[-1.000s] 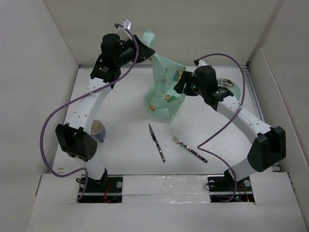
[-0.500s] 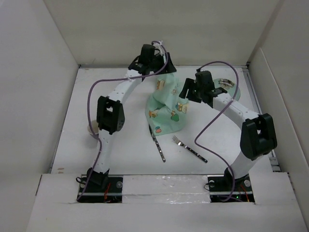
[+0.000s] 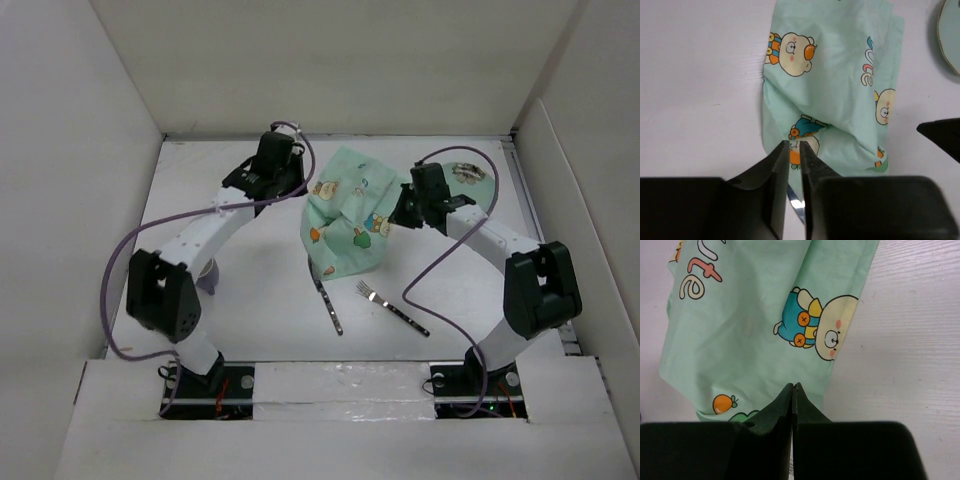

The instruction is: Set the dinner table for one person

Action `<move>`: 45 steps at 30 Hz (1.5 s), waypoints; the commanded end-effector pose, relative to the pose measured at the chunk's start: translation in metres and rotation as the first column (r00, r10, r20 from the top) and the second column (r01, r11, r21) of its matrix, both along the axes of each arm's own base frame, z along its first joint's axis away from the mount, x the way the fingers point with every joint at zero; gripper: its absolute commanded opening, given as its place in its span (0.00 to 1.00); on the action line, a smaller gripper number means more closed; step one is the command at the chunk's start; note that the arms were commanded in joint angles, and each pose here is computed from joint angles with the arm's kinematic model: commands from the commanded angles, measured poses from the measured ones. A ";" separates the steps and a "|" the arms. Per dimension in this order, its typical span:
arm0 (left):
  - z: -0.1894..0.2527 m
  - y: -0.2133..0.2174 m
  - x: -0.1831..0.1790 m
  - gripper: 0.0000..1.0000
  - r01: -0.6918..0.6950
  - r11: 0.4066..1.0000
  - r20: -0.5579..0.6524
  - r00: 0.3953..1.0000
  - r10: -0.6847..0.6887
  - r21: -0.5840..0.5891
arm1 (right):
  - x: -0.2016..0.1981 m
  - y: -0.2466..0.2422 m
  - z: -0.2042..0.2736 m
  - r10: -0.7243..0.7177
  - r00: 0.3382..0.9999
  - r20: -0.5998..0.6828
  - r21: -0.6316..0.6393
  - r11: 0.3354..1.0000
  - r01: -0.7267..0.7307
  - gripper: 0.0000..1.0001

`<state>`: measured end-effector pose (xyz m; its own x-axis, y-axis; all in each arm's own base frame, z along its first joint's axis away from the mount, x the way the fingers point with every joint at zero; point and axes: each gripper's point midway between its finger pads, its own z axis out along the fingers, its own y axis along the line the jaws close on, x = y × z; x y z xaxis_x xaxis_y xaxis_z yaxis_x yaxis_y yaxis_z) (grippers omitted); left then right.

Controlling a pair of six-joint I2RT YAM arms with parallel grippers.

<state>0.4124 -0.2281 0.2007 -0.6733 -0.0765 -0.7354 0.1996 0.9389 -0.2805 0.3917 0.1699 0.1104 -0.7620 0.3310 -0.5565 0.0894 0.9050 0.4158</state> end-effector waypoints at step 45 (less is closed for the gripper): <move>-0.120 -0.040 -0.104 0.00 -0.007 0.812 0.074 0.996 -0.045 0.584 | 0.013 -0.029 0.040 -0.042 0.993 0.108 0.153 0.988 0.025 0.52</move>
<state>0.3040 -0.2796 0.0772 -0.6277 0.3826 -0.6780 0.2560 0.9239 0.2843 0.3865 0.1500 0.1320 -0.7468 0.4004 -0.5311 0.0782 0.8458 0.5277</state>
